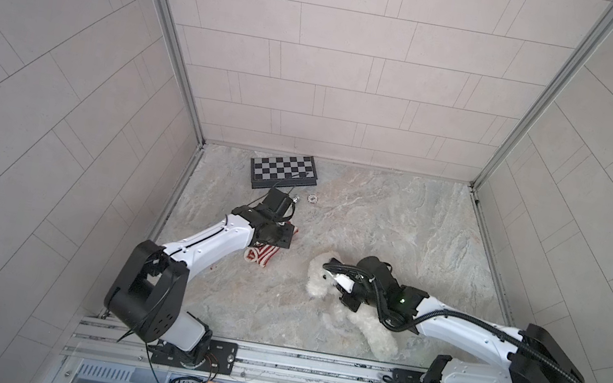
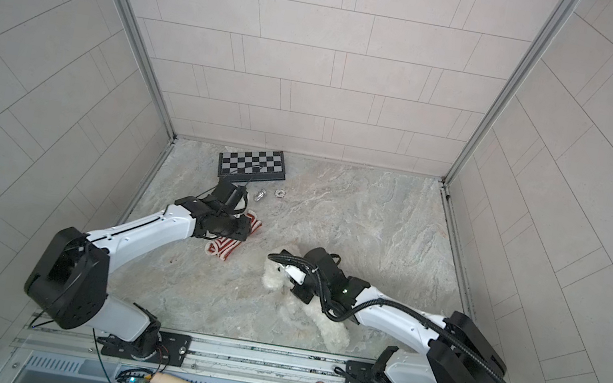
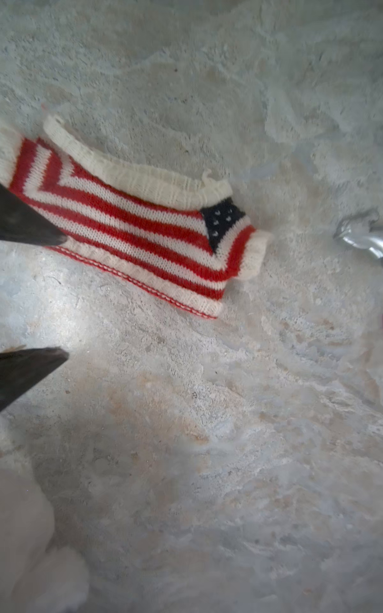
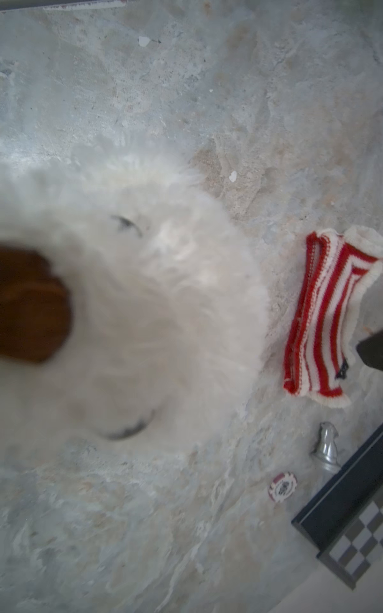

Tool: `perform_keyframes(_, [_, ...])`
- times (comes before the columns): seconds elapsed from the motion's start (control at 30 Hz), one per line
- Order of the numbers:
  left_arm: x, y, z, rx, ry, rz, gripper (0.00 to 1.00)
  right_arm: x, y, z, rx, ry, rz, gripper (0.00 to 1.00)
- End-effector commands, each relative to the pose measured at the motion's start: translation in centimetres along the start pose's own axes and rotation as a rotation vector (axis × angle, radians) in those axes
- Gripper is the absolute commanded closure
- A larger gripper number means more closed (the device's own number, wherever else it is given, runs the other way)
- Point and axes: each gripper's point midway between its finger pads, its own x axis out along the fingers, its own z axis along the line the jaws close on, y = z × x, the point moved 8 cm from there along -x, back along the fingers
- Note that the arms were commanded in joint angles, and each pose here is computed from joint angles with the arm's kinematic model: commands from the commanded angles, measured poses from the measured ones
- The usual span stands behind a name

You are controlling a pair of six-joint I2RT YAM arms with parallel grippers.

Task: Dress the teddy bear
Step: 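Grasp the sweater's neck opening with the left gripper and lift it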

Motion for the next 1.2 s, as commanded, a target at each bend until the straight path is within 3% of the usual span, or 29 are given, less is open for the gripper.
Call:
perform_keyframes(0.0, [1.1,0.1,0.4,0.112,-0.143,0.091,0.53,-0.7,0.0,-0.7,0.068,0.033,-0.04,0.92])
perform_keyframes(0.17, [2.5,0.3,-0.5,0.222,-0.2,0.173,0.57,-1.0,0.3,-0.9,0.079,0.056,-0.033,0.93])
perform_keyframes(0.43, [4.6,0.3,-1.0,0.258,-0.203,0.235,0.58,-0.8,-0.3,-1.3,0.095,0.065,-0.047,0.94])
perform_keyframes(0.67, [5.7,-0.2,-0.2,0.298,-0.313,0.261,0.64,-1.9,-0.7,-1.5,0.131,0.057,-0.086,0.94])
perform_keyframes(0.83, [6.6,0.1,-0.1,0.309,-0.306,0.289,0.67,-2.5,-0.4,-1.8,0.12,0.089,-0.076,0.94])
perform_keyframes(1.17, [6.5,-0.1,-0.3,0.302,-0.288,0.274,0.86,-3.7,-0.1,-2.9,0.124,0.177,-0.063,0.96])
